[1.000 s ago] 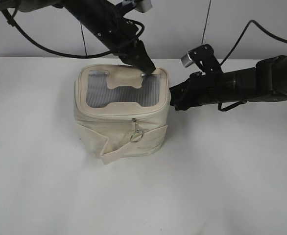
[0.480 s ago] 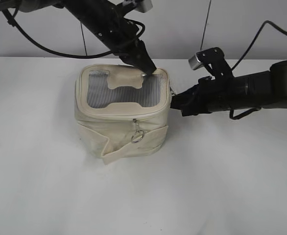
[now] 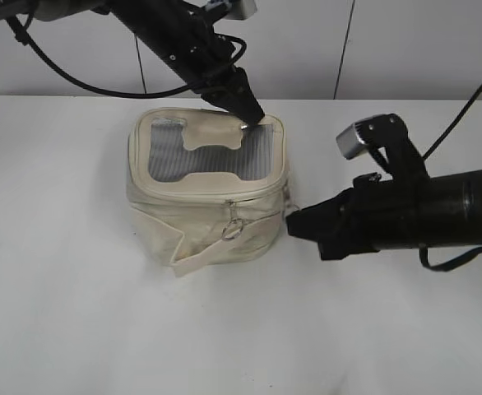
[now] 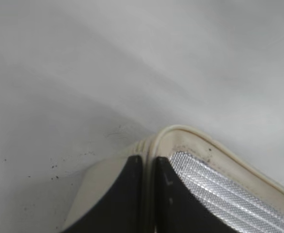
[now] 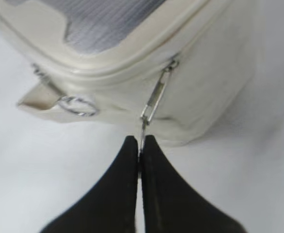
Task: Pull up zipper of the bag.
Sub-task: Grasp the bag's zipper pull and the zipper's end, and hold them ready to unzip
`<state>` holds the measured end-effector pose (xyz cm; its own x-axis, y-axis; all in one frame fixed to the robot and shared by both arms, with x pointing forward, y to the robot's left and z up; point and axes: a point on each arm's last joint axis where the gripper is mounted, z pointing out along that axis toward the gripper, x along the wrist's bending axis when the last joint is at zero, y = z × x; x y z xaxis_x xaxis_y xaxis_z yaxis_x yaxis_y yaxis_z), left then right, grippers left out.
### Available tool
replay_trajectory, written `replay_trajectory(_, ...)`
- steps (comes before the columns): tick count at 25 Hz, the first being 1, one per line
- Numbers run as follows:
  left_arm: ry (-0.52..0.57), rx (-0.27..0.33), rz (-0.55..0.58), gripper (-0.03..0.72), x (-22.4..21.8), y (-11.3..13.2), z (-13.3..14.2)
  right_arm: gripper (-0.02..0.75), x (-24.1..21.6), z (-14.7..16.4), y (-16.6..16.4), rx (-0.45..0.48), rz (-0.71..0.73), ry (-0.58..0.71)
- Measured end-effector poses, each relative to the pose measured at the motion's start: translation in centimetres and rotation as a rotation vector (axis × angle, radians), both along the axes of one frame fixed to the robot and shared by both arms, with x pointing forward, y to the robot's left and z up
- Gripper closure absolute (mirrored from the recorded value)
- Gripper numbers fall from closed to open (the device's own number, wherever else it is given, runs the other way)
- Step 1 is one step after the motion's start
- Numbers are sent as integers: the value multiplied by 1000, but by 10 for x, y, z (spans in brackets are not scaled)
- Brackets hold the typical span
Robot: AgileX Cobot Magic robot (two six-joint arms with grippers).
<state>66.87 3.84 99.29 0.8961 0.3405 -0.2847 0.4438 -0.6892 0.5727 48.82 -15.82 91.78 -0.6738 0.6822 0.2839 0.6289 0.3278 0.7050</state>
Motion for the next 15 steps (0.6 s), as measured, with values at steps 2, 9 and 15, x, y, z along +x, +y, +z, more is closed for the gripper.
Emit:
replay_trajectory(2,13,1,25,648,1,0,0,729,-16,4,17,8,71,-1)
replay_trajectory(9,67,7,67,648,-1,-1,0,724,-22,12,91,17,168,11)
replay_trajectory(15,83,1,119,554,0,-1,2,556,-18,9,86,-2,106,130)
